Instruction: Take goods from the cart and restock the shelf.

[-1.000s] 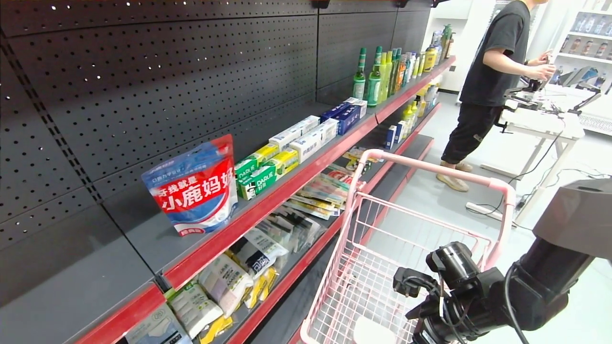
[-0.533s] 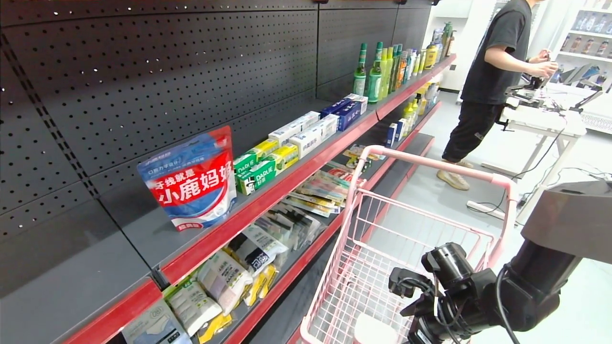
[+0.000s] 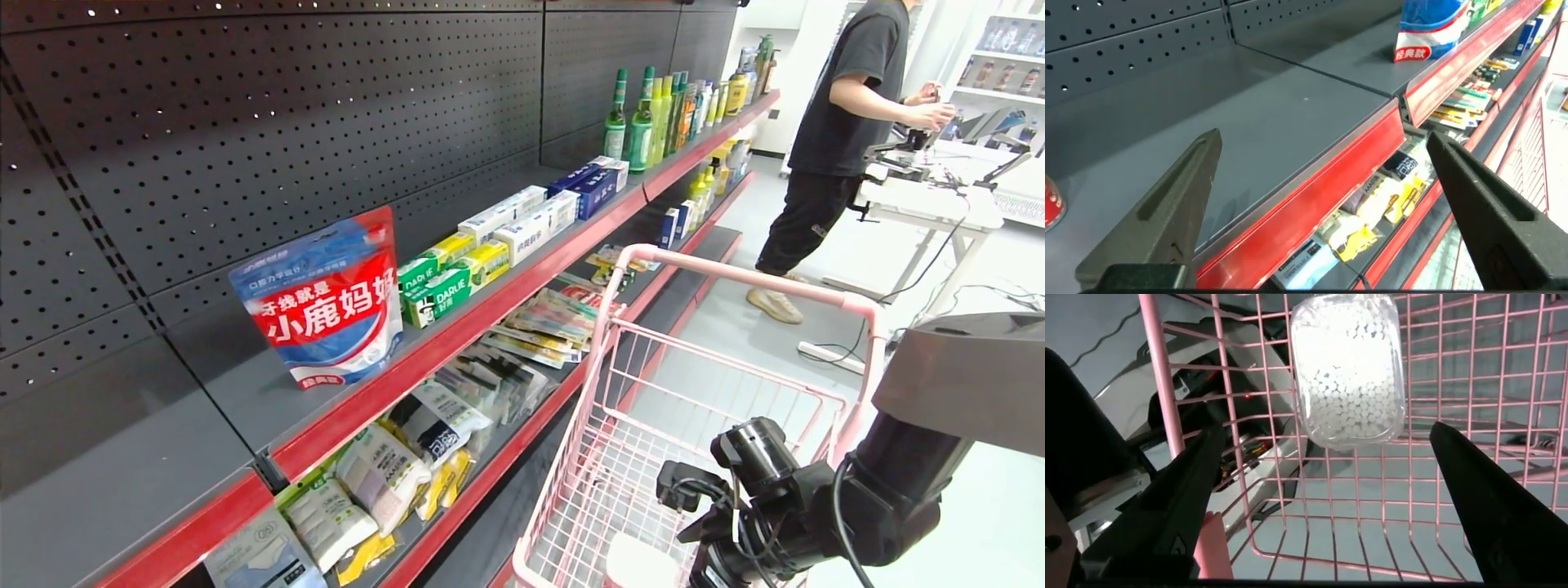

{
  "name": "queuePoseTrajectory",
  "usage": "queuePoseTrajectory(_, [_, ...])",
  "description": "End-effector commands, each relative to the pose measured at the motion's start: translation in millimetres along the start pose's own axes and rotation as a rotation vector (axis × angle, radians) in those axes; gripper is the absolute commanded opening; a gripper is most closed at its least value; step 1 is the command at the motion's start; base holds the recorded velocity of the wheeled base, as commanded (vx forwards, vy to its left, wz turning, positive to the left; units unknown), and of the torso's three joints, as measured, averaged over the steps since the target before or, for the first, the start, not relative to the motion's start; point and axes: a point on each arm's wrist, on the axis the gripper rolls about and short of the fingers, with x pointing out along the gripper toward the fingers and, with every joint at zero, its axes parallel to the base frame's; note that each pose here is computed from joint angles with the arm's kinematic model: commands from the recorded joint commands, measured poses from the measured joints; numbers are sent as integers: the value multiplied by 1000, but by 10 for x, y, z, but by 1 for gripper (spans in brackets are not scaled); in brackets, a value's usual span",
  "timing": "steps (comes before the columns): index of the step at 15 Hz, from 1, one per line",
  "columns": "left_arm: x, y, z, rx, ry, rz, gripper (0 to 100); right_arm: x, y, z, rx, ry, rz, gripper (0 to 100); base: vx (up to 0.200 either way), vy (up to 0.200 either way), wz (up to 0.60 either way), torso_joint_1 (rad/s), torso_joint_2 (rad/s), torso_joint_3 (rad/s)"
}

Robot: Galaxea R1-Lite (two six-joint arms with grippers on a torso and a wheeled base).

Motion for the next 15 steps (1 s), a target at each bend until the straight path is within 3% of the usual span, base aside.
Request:
queuePoseTrajectory(1, [1, 0, 1, 0, 0, 2, 100, 28, -7, -10, 2, 6, 4, 100, 0, 0, 0, 0, 0, 0])
queuePoseTrajectory(5, [1, 0, 1, 0, 0, 0, 100, 57, -36, 14, -9, -23, -11, 100, 0, 0, 0, -112, 268, 160])
queuePoseTrajectory(15, [1, 0, 1, 0, 0, 2, 100, 157, 0, 18, -28, -16, 6, 100, 0, 0, 0, -26, 65, 39])
